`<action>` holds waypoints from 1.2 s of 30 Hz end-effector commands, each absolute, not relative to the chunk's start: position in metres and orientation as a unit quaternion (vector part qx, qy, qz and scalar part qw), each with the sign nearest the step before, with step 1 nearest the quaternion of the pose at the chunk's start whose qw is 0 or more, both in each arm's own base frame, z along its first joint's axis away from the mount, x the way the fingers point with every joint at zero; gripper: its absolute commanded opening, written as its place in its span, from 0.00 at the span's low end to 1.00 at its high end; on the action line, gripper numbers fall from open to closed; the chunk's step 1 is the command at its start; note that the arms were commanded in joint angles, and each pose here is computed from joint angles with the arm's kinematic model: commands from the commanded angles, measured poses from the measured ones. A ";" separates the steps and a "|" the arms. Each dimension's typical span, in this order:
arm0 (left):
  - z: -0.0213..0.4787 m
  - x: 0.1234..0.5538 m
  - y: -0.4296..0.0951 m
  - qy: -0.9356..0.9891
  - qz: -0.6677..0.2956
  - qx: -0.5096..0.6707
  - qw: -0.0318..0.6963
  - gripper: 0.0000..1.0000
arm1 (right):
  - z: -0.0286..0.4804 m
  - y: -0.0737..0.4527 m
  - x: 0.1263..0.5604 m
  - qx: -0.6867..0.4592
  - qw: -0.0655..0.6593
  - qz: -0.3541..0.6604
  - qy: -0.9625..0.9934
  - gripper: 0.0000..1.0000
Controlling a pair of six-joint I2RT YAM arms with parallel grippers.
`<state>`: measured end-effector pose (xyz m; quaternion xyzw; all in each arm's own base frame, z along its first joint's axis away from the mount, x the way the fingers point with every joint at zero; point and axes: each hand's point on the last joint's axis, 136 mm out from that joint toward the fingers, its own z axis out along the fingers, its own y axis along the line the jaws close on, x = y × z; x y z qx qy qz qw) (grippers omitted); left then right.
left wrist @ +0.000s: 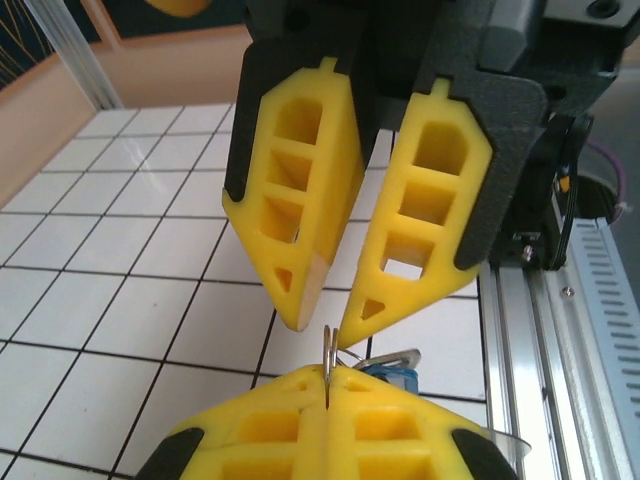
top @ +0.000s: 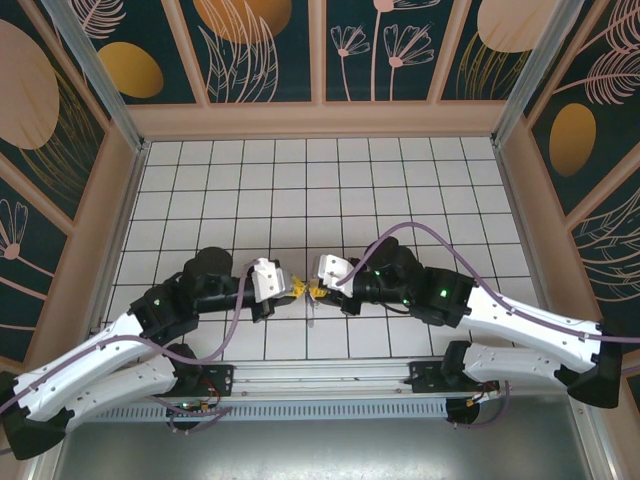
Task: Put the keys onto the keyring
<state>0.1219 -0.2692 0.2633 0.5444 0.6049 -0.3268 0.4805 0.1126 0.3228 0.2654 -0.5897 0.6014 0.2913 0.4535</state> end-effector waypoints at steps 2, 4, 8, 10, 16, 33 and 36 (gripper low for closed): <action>0.301 0.112 -0.272 0.554 -0.388 0.508 0.533 0.00 | 0.286 0.327 0.105 -0.571 0.485 0.331 0.574 0.20; 0.303 0.109 -0.272 0.544 -0.398 0.505 0.539 0.00 | 0.288 0.328 0.102 -0.572 0.487 0.342 0.565 0.22; 0.303 0.105 -0.272 0.530 -0.417 0.497 0.545 0.00 | 0.289 0.331 0.097 -0.575 0.486 0.357 0.553 0.23; 0.303 0.105 -0.273 0.526 -0.423 0.493 0.550 0.00 | 0.294 0.333 0.093 -0.575 0.488 0.372 0.541 0.24; 0.304 0.100 -0.274 0.508 -0.440 0.490 0.556 0.00 | 0.292 0.334 0.097 -0.572 0.490 0.367 0.546 0.10; 0.272 0.130 -0.271 0.613 -0.304 0.551 0.479 0.03 | 0.276 0.341 0.125 -0.630 0.449 0.243 0.586 0.00; 0.276 0.126 -0.276 0.601 -0.323 0.551 0.481 0.00 | 0.281 0.341 0.124 -0.629 0.455 0.247 0.581 0.00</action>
